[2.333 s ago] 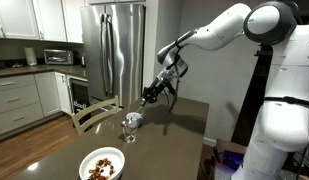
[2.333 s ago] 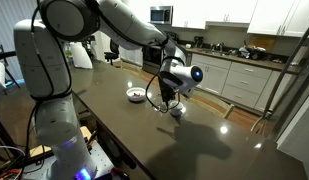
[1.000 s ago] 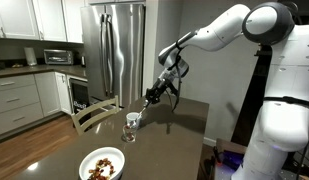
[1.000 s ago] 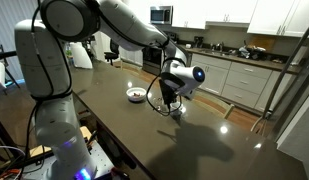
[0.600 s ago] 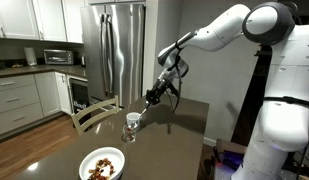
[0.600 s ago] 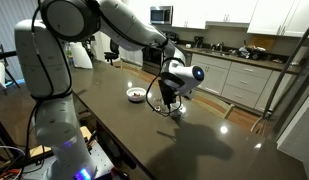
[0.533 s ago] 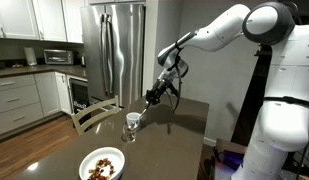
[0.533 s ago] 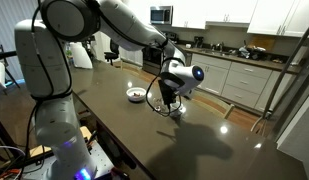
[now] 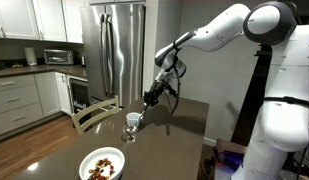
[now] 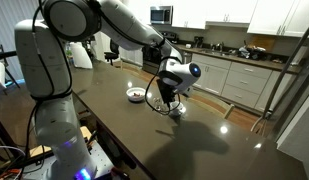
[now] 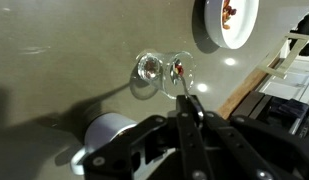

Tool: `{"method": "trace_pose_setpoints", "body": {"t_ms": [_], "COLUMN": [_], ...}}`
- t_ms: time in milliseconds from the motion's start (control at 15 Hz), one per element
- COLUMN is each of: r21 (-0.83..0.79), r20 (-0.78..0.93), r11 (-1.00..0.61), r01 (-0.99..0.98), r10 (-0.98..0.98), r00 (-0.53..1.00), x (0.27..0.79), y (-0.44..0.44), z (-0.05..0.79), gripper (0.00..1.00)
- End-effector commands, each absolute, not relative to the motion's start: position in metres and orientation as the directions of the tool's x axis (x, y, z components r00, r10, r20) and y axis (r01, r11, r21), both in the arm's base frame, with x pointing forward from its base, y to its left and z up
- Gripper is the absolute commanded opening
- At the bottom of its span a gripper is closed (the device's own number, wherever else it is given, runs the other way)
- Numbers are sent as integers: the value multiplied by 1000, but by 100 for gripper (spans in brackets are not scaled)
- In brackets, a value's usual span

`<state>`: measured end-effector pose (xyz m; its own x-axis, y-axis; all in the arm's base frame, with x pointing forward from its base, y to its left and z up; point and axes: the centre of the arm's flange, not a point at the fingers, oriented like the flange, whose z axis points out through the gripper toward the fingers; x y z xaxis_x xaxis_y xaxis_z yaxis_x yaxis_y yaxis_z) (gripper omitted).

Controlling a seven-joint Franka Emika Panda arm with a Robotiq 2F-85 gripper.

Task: Use the spoon to transfer one spoon of contents from the bowl to the glass cup

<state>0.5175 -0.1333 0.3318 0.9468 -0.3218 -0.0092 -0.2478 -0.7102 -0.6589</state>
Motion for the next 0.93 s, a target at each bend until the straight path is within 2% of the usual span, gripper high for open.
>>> {"method": "trace_pose_setpoints", "body": {"t_ms": [0,867], "r21": [-617,-511], "r20": [-2,20], "r11": [-744,-826], "r01": [-255,-237], "r10": [-323,-287], "r00": [946,958], "x": [522,529], "y": [-124,-108], "z": [337,351], "gripper": [4,4]}}
